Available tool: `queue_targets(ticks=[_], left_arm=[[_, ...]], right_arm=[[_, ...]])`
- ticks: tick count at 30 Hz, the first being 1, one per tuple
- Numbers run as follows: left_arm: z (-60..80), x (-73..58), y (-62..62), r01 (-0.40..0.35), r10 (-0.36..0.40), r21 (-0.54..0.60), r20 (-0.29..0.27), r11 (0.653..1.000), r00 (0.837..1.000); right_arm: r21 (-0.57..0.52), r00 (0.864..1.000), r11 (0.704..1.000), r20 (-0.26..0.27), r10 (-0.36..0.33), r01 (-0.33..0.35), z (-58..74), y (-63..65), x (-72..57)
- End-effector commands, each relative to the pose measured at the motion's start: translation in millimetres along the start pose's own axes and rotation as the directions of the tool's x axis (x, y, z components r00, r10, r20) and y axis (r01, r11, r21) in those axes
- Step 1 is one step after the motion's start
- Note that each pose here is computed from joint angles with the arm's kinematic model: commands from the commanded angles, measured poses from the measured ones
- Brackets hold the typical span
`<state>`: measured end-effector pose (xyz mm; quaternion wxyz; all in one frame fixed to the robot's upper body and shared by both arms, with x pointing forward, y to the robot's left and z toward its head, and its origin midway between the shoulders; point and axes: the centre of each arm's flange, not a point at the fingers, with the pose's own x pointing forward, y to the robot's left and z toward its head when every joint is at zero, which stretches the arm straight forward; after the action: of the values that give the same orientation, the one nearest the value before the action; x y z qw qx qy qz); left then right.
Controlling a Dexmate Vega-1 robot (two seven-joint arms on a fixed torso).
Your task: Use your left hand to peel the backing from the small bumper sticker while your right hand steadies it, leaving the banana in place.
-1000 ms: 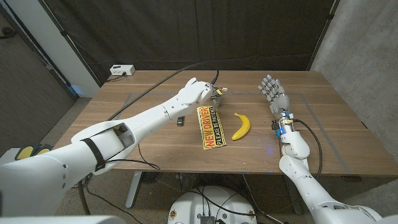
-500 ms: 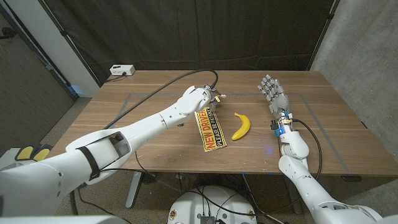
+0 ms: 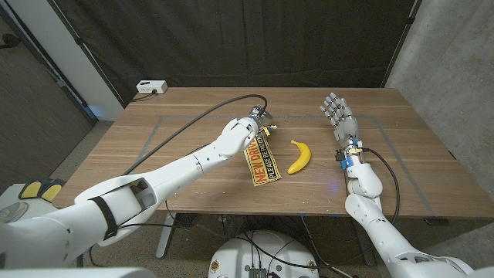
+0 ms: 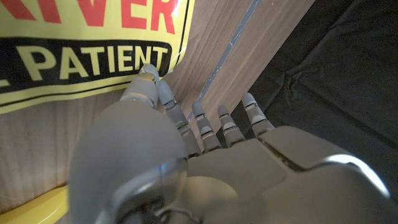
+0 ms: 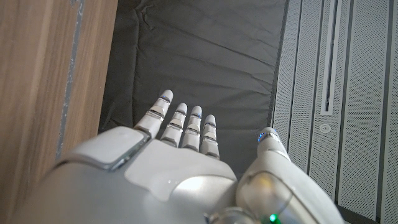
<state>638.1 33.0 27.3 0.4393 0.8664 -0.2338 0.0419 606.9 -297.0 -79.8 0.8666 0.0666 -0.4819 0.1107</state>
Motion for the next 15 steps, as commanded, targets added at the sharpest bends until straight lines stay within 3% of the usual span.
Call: queue_targets(ticks=[1,5,12,15], left_arm=[[-1.4,-15.2,2.1,-0.128,0.126,-0.05,-0.041,0.991,0.991],[-3.4,-20.8,5.2,-0.208,0.204,-0.07,-0.063,0.976,0.977],[-4.6,-25.5,8.5,-0.273,0.269,-0.053,-0.064,0.961,0.961],[-3.3,-27.6,7.8,-0.318,0.315,-0.04,-0.068,0.947,0.947]], right_arm=[[0.013,1.0,1.0,-0.001,-0.011,0.011,-1.3,0.9,1.2],[0.011,1.0,1.0,0.003,-0.012,0.012,-0.8,1.1,1.8],[0.009,1.0,1.0,0.016,-0.014,0.014,2.2,1.6,2.8],[0.009,1.0,1.0,0.014,-0.015,0.015,2.8,1.7,2.2]])
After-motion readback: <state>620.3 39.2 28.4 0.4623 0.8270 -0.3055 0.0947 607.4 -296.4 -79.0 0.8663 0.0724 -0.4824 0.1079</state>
